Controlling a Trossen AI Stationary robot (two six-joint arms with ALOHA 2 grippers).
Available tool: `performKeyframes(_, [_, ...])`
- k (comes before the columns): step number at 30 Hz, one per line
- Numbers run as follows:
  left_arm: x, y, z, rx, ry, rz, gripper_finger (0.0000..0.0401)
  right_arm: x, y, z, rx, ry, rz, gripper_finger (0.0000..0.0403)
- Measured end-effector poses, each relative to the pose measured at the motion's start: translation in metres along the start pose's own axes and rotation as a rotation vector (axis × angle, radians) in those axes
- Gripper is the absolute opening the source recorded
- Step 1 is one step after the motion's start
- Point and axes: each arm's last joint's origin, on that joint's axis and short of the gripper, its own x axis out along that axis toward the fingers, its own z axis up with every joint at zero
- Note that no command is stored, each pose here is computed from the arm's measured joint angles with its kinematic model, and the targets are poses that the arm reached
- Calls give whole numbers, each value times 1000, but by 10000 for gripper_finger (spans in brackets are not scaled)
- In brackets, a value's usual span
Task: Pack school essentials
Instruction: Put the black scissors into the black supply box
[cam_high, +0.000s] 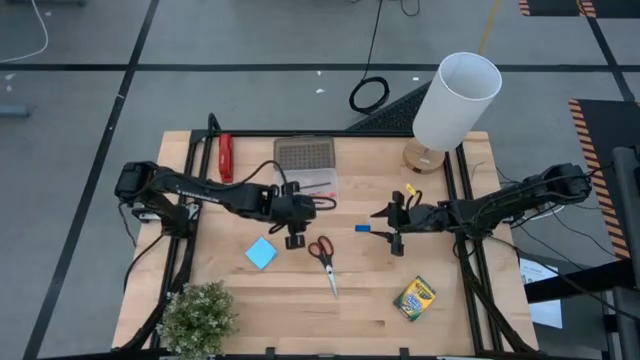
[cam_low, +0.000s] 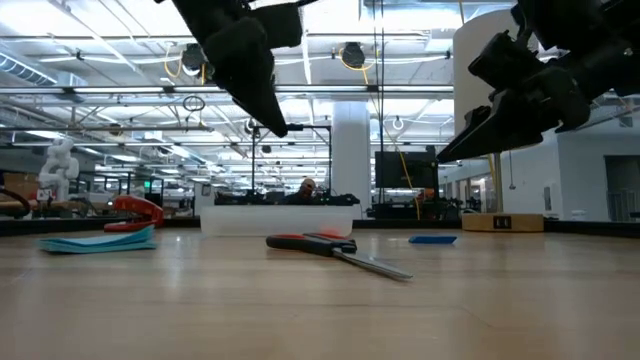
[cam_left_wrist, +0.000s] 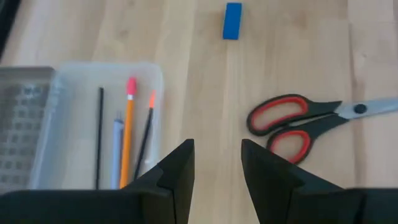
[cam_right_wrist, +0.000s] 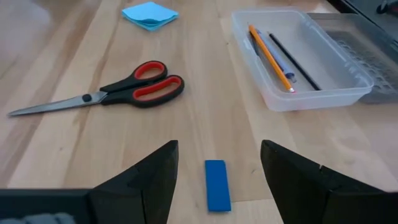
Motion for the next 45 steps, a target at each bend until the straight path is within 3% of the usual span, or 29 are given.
performKeyframes(3, [-1, -17, -1, 37, -8, -29, 136, 0, -1, 0, -10, 0, -6, 222])
performKeyframes(9, [-3, -59, -4, 257, -61, -94, 136, 1, -3, 4, -24, -33, -1, 222])
performKeyframes(14, [13, -81, -5, 397, -107, -104, 136, 1, -4, 5, -31, -51, 43, 222])
performKeyframes(24, [42, -78, -13, 283, 0, -157, 136, 1, -3, 3, -35, -30, 53, 222])
performKeyframes(29, [62, -88, -24, 302, 67, -156, 136, 1, -3, 3, -27, -29, 54, 222])
performKeyframes(34, [83, -92, -35, 359, 121, -79, 136, 1, -3, 4, -23, -38, 54, 222])
performKeyframes(39, [90, -85, -36, 342, 142, -36, 136, 1, -3, 4, -25, -35, 54, 222])
performKeyframes(45, [94, -71, -33, 280, 162, -132, 135, 1, -3, 3, -28, -20, 54, 222])
